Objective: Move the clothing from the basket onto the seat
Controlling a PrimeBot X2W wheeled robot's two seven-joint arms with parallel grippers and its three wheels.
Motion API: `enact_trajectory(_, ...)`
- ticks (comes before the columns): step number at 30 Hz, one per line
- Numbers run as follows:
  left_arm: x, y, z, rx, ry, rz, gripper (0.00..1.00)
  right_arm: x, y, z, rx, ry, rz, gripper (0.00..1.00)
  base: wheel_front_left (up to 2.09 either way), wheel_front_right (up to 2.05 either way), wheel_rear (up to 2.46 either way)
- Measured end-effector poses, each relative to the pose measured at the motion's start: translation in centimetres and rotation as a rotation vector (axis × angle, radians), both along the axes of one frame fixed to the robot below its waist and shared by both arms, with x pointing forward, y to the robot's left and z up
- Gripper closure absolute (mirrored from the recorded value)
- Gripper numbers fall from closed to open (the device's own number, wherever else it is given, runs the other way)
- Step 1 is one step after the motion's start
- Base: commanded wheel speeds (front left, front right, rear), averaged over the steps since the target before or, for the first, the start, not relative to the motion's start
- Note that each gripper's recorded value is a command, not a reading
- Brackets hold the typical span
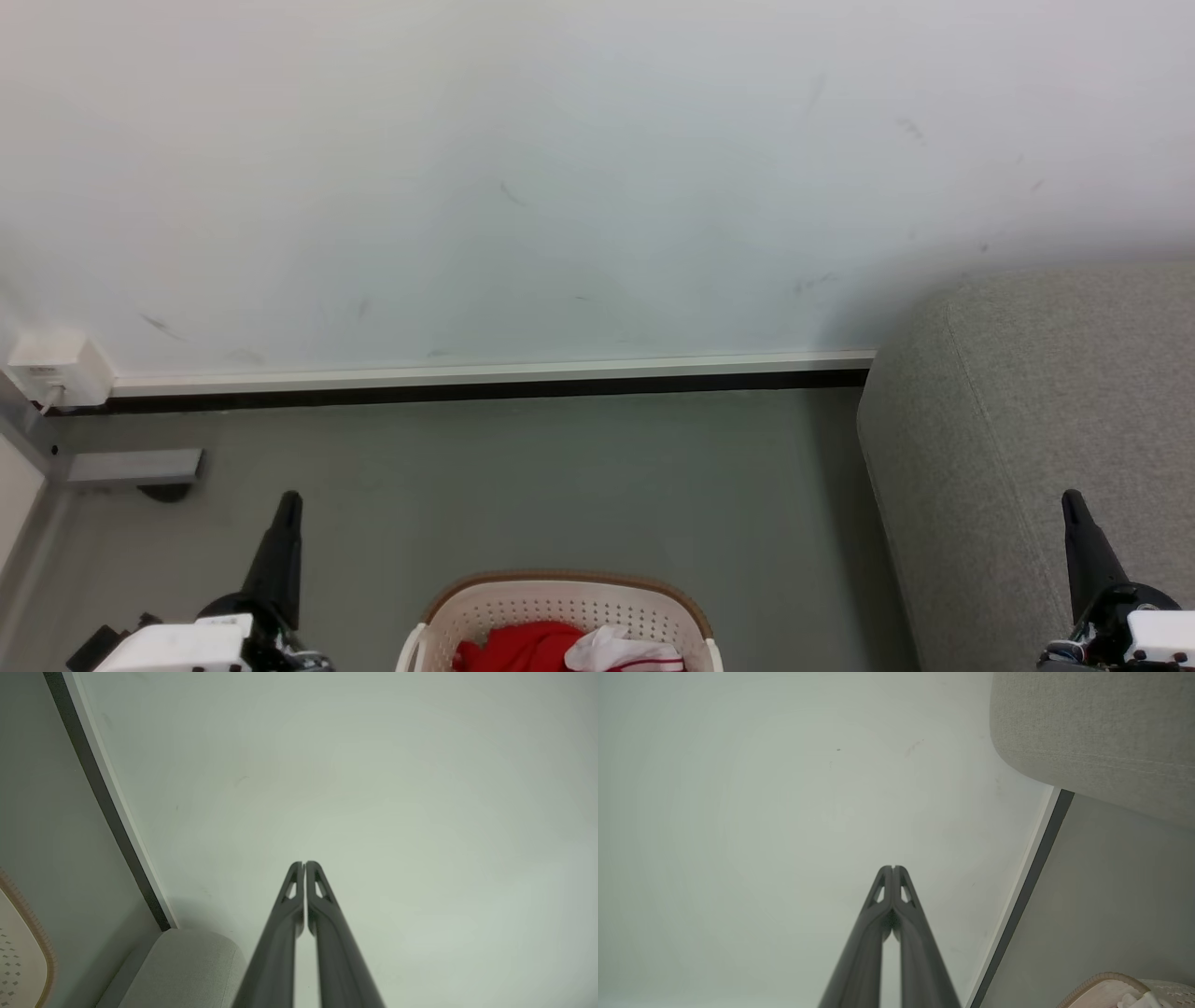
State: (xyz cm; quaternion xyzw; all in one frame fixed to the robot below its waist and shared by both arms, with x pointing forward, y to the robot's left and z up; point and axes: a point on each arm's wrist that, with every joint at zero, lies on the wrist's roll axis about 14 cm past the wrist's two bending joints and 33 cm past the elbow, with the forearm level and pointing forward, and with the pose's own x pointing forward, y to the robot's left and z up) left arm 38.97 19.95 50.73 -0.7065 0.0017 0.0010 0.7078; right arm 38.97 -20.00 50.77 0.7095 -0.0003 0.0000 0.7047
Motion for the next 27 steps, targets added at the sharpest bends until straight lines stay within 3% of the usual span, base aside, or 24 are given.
enact_trajectory(27,0.00,0.02,0.00,-0.001,0.000,0.001,1.00,0.00,0.00,0.00,0.000,0.000,0.000,1.00,0.00,0.00,0.00)
